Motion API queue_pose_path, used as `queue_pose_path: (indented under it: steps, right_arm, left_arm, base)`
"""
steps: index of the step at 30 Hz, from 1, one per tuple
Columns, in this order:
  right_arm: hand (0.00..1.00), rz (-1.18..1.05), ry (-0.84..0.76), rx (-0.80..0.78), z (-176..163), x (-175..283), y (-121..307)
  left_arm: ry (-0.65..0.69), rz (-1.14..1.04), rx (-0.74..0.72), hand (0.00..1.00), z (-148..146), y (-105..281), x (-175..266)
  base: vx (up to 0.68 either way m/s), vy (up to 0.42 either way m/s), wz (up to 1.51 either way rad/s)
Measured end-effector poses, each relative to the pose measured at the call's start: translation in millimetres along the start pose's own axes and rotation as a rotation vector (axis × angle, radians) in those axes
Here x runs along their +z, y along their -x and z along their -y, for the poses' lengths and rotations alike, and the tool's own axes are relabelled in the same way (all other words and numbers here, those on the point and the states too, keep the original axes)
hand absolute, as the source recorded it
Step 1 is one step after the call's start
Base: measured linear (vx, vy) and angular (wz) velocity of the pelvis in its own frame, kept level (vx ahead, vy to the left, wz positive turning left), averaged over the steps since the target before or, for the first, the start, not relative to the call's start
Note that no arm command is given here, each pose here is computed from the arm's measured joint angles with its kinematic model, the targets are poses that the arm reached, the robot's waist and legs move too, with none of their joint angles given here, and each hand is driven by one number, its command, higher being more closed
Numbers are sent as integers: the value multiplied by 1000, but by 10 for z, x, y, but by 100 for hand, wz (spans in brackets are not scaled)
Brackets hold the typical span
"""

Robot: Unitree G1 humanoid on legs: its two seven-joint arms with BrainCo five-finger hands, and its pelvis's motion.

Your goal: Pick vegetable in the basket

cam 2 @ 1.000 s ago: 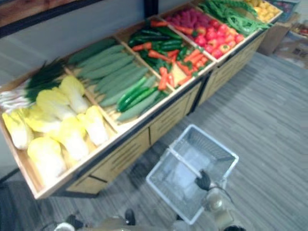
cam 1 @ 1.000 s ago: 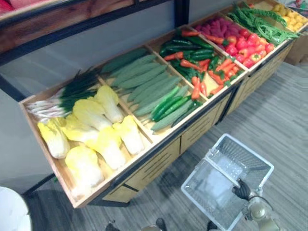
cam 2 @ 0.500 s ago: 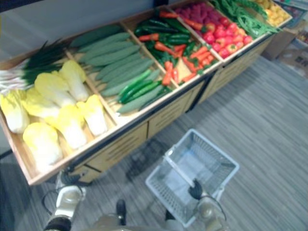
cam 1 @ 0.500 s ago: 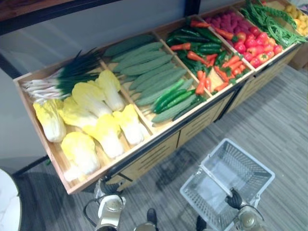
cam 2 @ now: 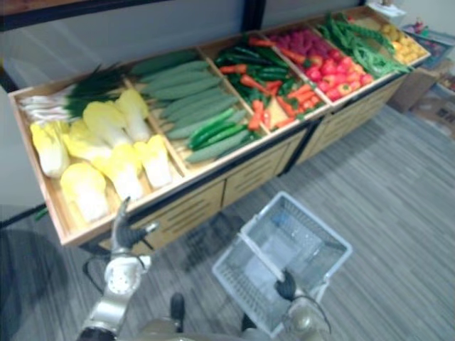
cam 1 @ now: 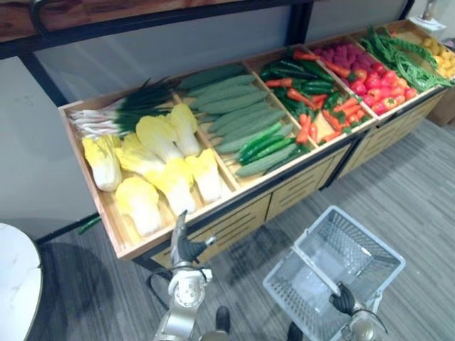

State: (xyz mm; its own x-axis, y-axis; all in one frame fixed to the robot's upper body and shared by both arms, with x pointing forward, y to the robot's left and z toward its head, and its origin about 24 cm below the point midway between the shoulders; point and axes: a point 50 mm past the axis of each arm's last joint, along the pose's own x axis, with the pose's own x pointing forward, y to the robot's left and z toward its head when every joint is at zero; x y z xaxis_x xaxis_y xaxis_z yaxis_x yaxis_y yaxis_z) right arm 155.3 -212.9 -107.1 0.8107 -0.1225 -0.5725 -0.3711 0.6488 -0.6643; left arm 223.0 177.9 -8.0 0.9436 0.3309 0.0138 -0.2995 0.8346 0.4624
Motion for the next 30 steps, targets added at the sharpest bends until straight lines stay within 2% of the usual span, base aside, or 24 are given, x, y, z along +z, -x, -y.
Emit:
queue_pose_path:
  steps: [3,10,14,18,30]
  right_arm:
    - [100,-10,0,8,-30,-35,29]
    - [100,-17,24,13,-73,-50,54]
    - [100,-10,34,12,-67,-30,41]
    - [100,-2,39,20,-82,-13,40]
    - [100,20,46,27,-91,88,-27]
  left_arm:
    - [41,21,57,0,-61,-25,77]
    - [91,-106,484,0,-493,-187,61]
    - [83,-82,591,0,-632,-237,161]
    - [78,-99,629,0,-699,-231,148]
    - [154,23,705,0,-820,-186,467]
  base:
    - [70,-6,2]
    - [80,-23,5]
    - [20,-9,-5]
    - [-32,11,-20]
    - [-18,19,-18]
